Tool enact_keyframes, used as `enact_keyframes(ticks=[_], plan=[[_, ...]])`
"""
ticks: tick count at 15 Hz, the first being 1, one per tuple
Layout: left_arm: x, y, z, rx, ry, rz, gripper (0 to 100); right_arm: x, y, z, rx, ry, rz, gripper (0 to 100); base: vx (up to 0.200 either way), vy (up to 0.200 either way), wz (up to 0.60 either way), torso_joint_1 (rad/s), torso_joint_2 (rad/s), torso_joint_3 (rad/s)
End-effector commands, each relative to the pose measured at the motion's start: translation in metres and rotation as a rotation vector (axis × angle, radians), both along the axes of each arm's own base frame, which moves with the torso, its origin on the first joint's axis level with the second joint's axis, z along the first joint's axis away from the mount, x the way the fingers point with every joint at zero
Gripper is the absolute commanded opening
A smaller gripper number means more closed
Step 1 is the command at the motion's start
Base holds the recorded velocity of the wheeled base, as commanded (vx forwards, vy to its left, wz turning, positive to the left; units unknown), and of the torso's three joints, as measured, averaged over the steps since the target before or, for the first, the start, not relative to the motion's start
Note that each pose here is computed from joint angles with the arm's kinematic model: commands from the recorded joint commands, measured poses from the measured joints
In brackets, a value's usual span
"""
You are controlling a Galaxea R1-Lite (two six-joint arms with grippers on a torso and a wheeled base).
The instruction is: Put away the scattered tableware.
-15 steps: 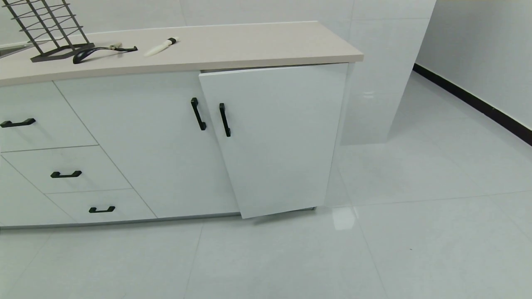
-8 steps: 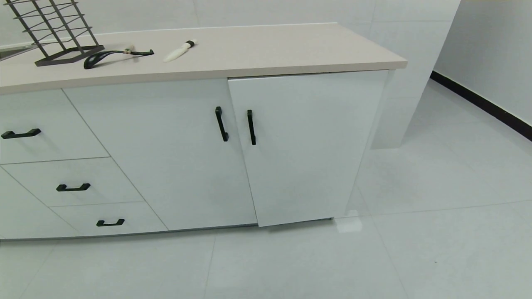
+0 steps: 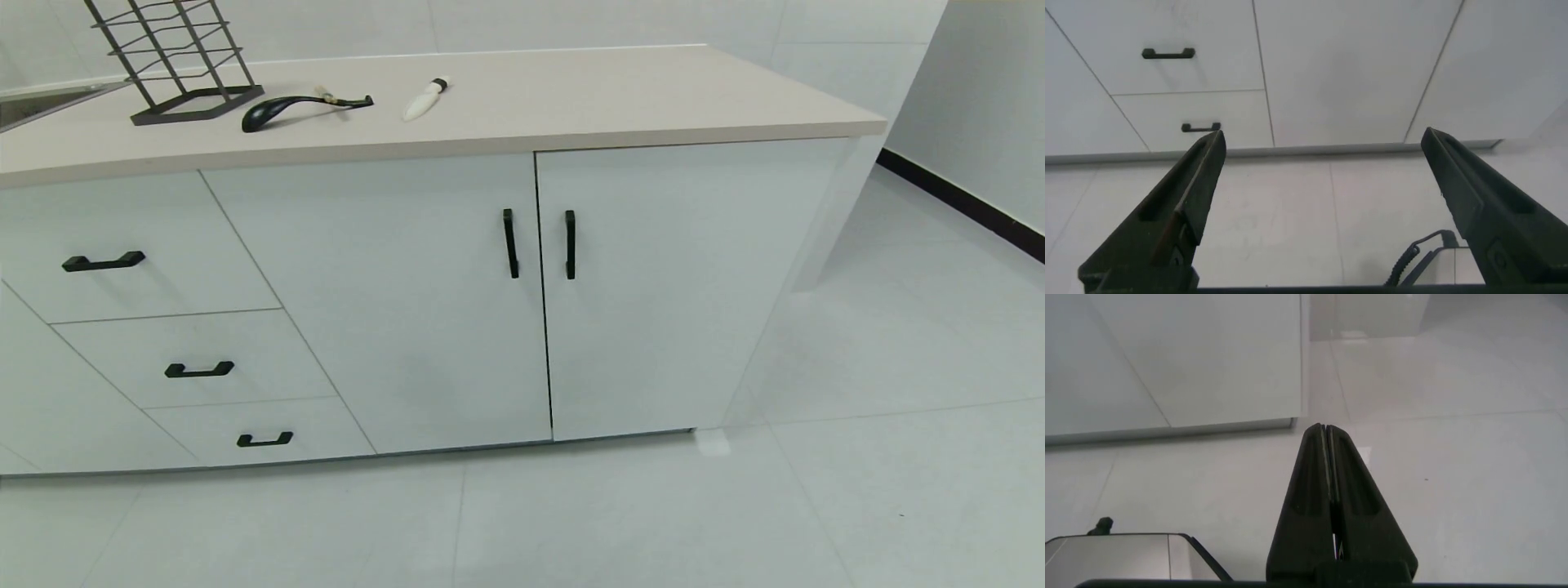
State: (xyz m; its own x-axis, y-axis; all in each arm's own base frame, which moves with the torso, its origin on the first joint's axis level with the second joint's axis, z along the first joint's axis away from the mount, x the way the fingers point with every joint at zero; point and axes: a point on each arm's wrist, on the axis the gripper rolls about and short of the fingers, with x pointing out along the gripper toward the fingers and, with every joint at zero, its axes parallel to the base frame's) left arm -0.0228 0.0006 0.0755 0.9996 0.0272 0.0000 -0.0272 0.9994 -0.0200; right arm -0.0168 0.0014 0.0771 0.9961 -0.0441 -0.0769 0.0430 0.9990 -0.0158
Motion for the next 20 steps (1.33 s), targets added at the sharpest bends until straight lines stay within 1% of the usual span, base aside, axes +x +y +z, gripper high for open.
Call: enact_keyframes(ticks=[1, 6, 8, 9, 11, 13, 16, 17, 19, 20], plan=[[0.0000, 0.0000, 0.0000, -0.001, 0.000, 0.000, 100, 0.0005, 0.0000, 0.0002, 0.001, 0.006, 0.001, 0, 0.000, 0.200, 0.00, 0.007, 0.00, 0.002], [0.0000, 0.0000, 0.0000, -0.001, 0.000, 0.000, 100, 0.0005, -0.0001, 0.0000, 0.013, 0.007, -0.003, 0, 0.000, 0.200, 0.00, 0.006, 0.00, 0.003], [0.0000, 0.0000, 0.0000, -0.005, 0.000, 0.000, 100, 0.0005, 0.0000, 0.0002, 0.013, 0.005, -0.001, 0, 0.000, 0.200, 0.00, 0.002, 0.00, 0.000], [0.0000, 0.0000, 0.0002, -0.014, -0.002, -0.001, 100, 0.0005, 0.0000, 0.0000, 0.013, 0.007, -0.001, 0, 0.000, 0.200, 0.00, 0.002, 0.00, 0.002], [0.0000, 0.0000, 0.0002, -0.015, -0.002, -0.001, 100, 0.0005, 0.0000, 0.0000, 0.013, 0.007, -0.001, 0, 0.000, 0.200, 0.00, 0.000, 0.01, 0.002], [0.0000, 0.0000, 0.0002, -0.017, -0.002, 0.000, 100, 0.0005, 0.0000, 0.0000, 0.011, 0.007, -0.001, 0, 0.000, 0.000, 0.00, 0.000, 0.00, 0.000], [0.0000, 0.0003, 0.0002, -0.024, -0.002, 0.013, 100, 0.0006, 0.0000, 0.0000, 0.010, 0.008, 0.001, 0, 0.000, 0.000, 0.60, -0.004, 0.00, -0.001], [0.0000, 0.0005, 0.0002, -0.032, -0.003, 0.022, 100, 0.0005, 0.0000, 0.0000, 0.010, 0.007, 0.001, 0, 0.000, 0.000, 0.60, 0.012, 0.00, 0.002], [0.0000, 0.0005, 0.0002, -0.031, -0.003, 0.022, 100, 0.0005, 0.0000, 0.0000, 0.014, 0.007, -0.001, 0, 0.000, 0.000, 0.60, 0.000, 0.00, 0.000], [0.0000, 0.0005, 0.0002, -0.031, -0.003, 0.022, 100, 0.0005, 0.0000, 0.0000, 0.014, 0.007, -0.001, 0, 0.000, 0.000, 0.00, 0.000, 0.00, 0.000]])
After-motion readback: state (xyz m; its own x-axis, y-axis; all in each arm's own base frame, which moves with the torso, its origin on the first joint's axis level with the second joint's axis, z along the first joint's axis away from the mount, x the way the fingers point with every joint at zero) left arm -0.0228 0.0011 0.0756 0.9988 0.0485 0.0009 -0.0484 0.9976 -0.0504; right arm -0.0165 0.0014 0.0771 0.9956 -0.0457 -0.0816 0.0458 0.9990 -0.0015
